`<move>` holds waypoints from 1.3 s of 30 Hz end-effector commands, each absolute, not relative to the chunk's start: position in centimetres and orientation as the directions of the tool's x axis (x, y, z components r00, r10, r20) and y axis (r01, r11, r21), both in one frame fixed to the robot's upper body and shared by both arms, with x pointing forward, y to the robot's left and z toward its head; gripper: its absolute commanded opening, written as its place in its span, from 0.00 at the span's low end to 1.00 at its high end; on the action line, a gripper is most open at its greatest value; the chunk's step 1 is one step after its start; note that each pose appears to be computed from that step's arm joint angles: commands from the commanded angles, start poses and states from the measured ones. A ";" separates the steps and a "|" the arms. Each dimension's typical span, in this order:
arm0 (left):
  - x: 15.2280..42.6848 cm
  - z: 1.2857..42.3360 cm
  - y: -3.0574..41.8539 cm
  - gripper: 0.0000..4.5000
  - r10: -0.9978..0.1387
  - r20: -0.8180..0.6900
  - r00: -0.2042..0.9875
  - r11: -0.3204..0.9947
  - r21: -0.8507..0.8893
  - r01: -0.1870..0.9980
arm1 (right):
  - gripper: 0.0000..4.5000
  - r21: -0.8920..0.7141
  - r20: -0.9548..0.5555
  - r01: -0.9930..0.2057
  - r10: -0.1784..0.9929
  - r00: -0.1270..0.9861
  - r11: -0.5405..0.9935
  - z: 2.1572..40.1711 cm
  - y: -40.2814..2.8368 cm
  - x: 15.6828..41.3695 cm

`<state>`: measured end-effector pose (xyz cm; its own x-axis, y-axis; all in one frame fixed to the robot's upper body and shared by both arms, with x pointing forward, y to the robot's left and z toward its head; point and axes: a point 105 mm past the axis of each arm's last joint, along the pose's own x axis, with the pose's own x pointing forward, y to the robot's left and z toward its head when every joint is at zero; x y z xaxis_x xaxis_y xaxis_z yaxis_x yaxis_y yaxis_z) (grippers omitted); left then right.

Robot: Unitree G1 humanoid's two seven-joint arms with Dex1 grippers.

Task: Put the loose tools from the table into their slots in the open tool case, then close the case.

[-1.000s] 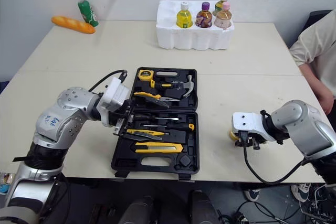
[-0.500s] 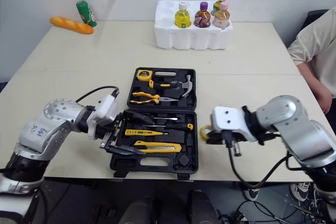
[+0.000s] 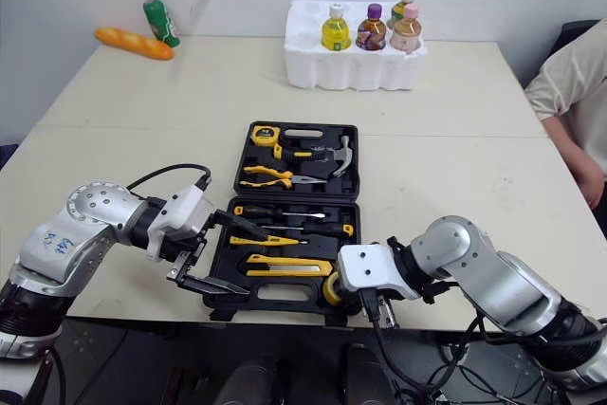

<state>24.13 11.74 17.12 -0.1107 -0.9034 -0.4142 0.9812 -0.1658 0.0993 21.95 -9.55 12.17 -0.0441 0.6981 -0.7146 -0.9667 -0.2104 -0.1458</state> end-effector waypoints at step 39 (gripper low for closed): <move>25.5 18.0 12.1 1.00 -0.913 -0.405 -0.054 -0.146 0.198 0.969 | 0.01 0.012 -0.401 -0.983 0.901 0.164 0.184 5.0 -12.1 22.1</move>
